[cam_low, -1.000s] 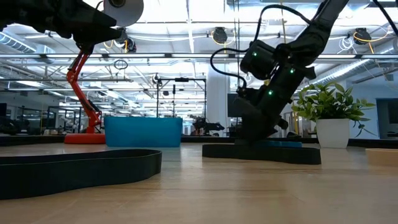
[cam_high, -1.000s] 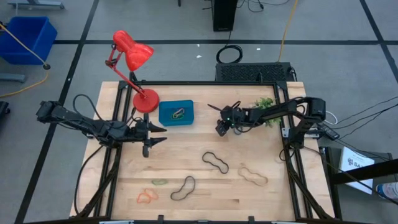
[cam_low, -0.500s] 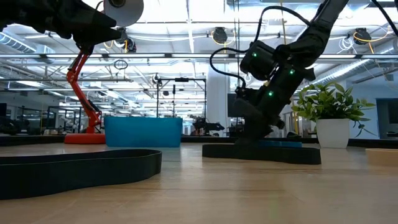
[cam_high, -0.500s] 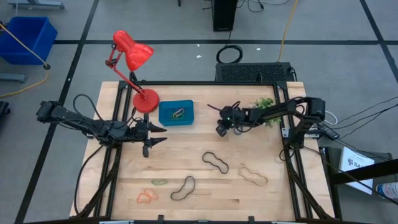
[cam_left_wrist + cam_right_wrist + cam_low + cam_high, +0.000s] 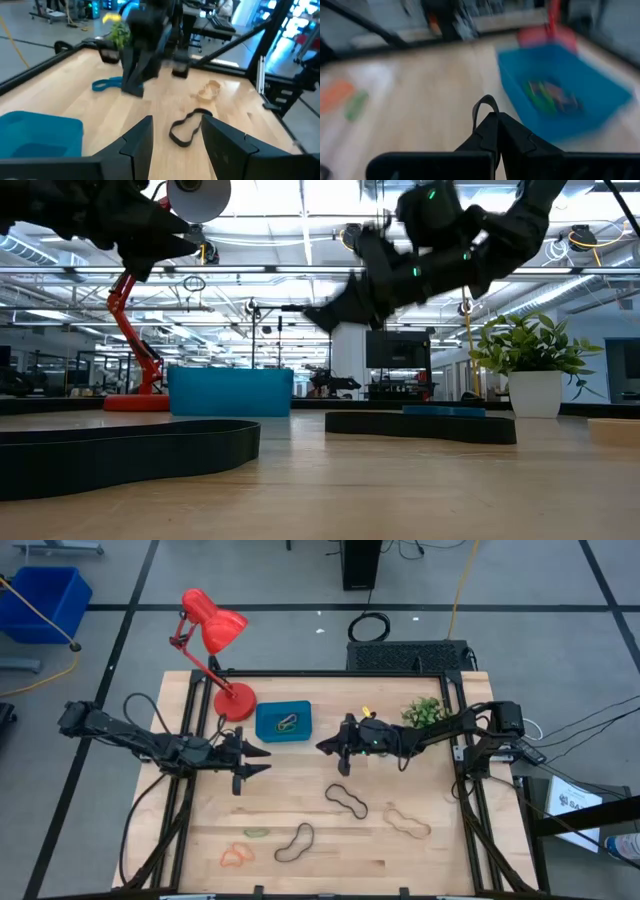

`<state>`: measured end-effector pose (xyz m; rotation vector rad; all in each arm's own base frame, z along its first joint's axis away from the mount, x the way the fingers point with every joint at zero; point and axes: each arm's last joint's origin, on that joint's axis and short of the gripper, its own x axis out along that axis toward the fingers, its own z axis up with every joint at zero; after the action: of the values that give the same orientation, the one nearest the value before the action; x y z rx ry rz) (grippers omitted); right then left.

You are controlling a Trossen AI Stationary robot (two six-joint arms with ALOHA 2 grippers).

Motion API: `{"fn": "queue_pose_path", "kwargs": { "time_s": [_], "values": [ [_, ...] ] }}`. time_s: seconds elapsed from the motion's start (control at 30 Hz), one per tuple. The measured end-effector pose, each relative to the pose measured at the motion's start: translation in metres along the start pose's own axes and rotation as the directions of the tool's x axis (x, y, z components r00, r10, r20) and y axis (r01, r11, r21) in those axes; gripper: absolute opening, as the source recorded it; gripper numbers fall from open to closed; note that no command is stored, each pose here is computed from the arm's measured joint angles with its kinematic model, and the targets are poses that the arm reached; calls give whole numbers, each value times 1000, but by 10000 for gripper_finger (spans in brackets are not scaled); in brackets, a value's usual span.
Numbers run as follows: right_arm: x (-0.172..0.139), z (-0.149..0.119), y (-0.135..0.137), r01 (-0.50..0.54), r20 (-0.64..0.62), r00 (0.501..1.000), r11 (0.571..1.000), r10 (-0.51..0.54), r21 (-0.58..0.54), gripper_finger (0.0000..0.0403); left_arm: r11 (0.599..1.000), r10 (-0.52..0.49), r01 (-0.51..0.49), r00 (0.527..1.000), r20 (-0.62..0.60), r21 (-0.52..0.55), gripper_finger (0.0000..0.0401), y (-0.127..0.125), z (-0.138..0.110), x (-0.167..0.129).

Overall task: Pick and place rubber bands into bin
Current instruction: Put the black rubber band into the blue bin

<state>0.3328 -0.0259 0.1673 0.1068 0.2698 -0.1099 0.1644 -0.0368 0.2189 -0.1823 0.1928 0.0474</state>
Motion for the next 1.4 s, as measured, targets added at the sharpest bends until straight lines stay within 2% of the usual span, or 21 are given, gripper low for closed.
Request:
{"fn": "queue_pose_path", "kwargs": {
  "time_s": [0.1, 0.2, 0.27, 0.47, 0.63, 0.8, 0.9, 1.1, 1.4],
  "values": [
    [-1, 9, 14, -46, 103, 993, 998, 50, -39, 1, 995, -11, 12, 1000, -19, 96, 175, -3, -6, 14],
    [-2, 10, 22, -67, 119, 990, 997, 72, -48, 1, 974, -15, 14, 1000, 0, 225, 175, -8, -12, 33],
    [-2, 9, 23, -71, 114, 991, 996, 77, -49, 1, 944, -14, 7, 1000, 19, 329, 175, -10, -18, 44],
    [-2, 6, 25, -78, 77, 994, 997, 78, -9, 1, 808, 76, -111, 994, 84, 578, 175, -13, -28, 72],
    [-2, 6, 25, -82, 78, 994, 995, 78, 48, 0, 733, 138, -147, 988, 67, 664, 175, -19, -27, 95],
    [-2, 6, 26, -92, 75, 994, 991, 84, 102, 0, 581, 223, -197, 972, 78, 789, 175, -23, -21, 115],
    [-2, 5, 30, -125, 73, 990, 987, 118, 100, 0, 526, 257, -193, 965, 62, 828, 175, -26, -20, 125],
    [-3, 4, 36, -141, 66, 989, 985, 135, 95, 0, 496, 297, -196, 954, 48, 846, 175, -29, -15, 135],
    [-3, 3, 36, -135, 54, 990, 987, 130, 89, 0, 503, 273, -182, 961, 44, 845, 174, -37, -15, 134]
  ]
}}
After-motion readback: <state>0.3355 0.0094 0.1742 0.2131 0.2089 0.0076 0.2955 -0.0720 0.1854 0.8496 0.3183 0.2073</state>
